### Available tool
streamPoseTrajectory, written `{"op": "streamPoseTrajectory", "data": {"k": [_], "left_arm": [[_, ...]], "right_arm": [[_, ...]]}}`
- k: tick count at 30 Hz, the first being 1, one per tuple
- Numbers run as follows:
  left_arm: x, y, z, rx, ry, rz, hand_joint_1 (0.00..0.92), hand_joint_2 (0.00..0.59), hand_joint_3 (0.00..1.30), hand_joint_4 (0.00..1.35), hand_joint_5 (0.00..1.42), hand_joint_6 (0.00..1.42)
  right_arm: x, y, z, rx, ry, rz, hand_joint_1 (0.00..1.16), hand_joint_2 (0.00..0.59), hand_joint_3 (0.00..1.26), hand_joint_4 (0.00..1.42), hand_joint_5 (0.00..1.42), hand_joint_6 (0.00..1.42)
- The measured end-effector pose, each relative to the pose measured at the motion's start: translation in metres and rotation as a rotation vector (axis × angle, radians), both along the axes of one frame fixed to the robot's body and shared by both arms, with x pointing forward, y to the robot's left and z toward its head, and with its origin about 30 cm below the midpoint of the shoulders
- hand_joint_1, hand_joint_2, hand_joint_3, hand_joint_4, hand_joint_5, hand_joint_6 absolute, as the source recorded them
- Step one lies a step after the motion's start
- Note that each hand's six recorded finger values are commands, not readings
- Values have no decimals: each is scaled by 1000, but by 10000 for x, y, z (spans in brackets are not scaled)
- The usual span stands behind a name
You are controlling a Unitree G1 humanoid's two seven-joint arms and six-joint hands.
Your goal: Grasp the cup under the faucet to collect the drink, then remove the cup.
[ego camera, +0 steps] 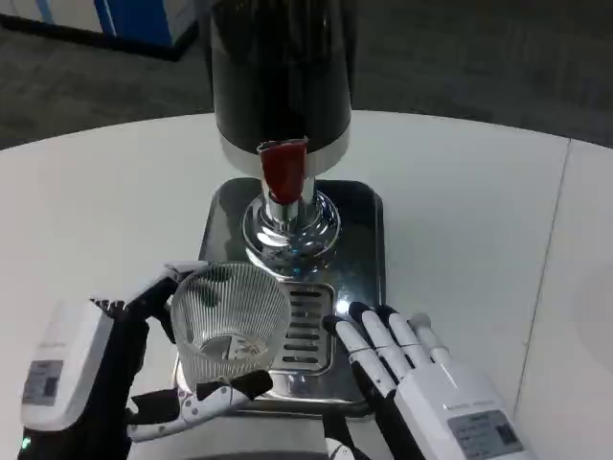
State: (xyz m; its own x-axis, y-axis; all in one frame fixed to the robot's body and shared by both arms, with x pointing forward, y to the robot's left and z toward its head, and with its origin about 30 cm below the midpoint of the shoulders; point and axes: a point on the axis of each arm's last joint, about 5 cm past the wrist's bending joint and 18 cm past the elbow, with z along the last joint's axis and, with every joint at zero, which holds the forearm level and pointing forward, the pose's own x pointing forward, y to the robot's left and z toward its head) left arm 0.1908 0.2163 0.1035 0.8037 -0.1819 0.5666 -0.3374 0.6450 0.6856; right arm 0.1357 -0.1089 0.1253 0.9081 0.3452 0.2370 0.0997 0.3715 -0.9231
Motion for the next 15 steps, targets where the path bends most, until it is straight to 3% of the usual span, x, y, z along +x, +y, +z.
{"op": "streamPoseTrajectory", "data": {"k": [10,15], "left_arm": [[254,-125,-60,31,2,22,578,173,943,1048,1209,1331],[422,-176,-73,31,-3,40,578,174,944,1048,1209,1333]], "right_arm": [[-51,-6,-27,12,28,-24,235,562,74,0,0,0],[-56,-19,-10,15,21,-33,235,562,74,0,0,0]]}}
